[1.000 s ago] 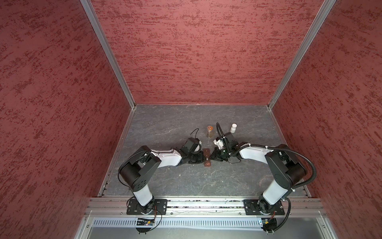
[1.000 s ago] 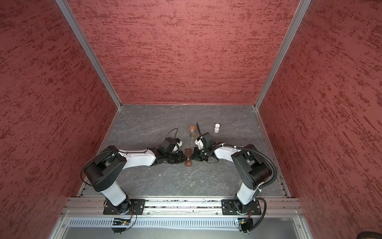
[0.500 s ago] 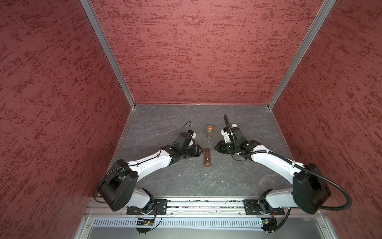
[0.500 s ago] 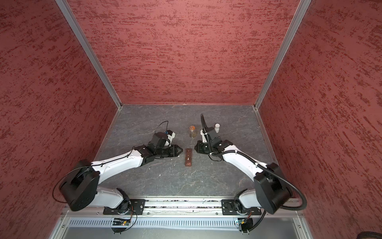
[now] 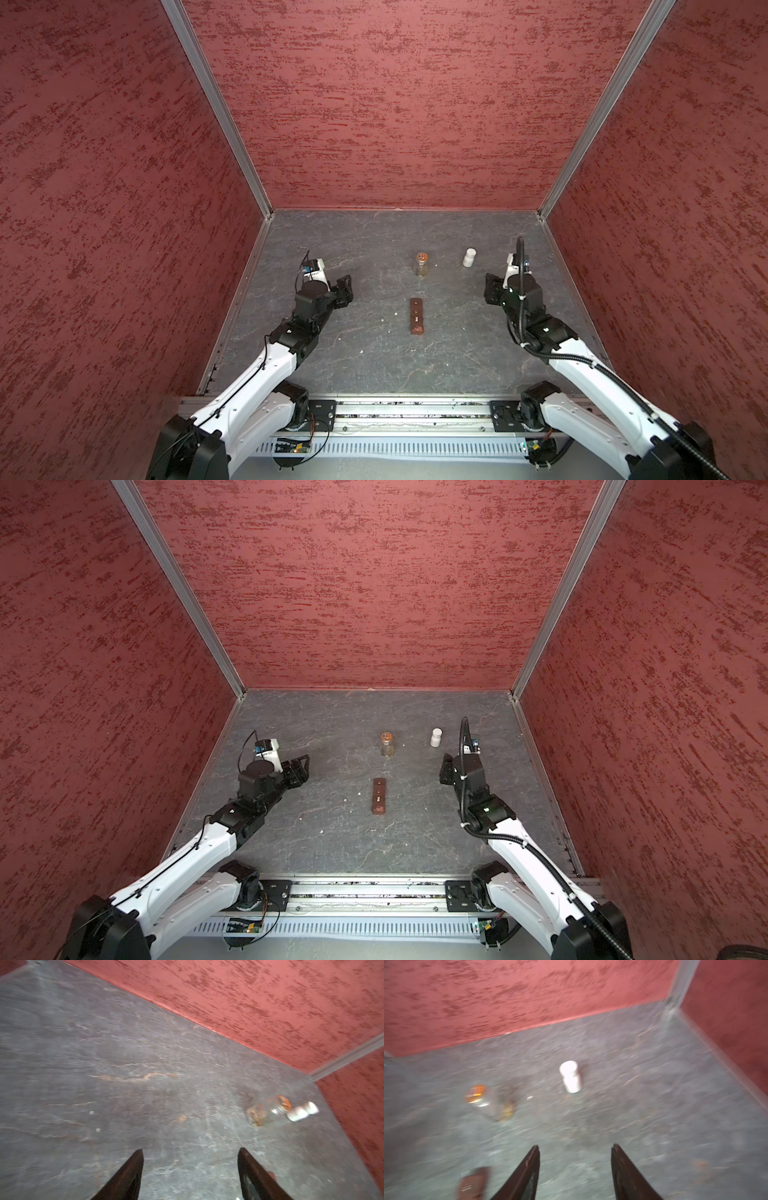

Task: Sort the pills into containers

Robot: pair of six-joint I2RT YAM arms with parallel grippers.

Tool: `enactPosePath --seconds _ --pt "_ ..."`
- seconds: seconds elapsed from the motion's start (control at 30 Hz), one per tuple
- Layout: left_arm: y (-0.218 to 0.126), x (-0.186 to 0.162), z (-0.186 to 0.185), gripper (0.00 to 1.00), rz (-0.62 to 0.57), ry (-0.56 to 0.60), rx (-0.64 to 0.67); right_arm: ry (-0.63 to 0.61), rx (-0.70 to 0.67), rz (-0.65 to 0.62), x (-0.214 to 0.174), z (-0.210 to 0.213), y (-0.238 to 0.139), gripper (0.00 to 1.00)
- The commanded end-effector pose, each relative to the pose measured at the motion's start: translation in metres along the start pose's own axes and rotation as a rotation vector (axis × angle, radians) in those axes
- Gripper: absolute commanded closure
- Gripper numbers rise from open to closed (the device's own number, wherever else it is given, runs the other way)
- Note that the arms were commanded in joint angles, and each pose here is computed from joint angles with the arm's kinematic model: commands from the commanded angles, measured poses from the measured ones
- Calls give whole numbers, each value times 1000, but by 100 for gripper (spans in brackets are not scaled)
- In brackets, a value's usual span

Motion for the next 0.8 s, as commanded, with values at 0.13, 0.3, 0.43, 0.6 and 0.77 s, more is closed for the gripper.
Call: enactPosePath --seconds 0.13,0.3,0.43,0.6,0.77 --pt "-24 22 49 8 -319 45 291 -83 -138 -450 16 -36 -14 21" --pt "-43 28 64 1 -451 111 379 -135 -156 -446 -4 -44 -1 19" --pt "-48 29 80 0 -495 165 449 -118 -147 -472 -10 -50 13 18" --pt "-34 13 108 1 -444 164 452 -148 -138 -504 -7 -54 33 14" --pt "-12 11 114 1 -416 145 378 -126 -115 -461 -9 -68 60 12"
Point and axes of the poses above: each gripper's point midway between its finger pads, its own y axis out along the fingers, its own z axis along the line the jaws close on, x = y × z, the point moved 5 cm from there along -y, back along the fingers, and after that the axes turned 6 degrees about y, right-handed, at the moved point
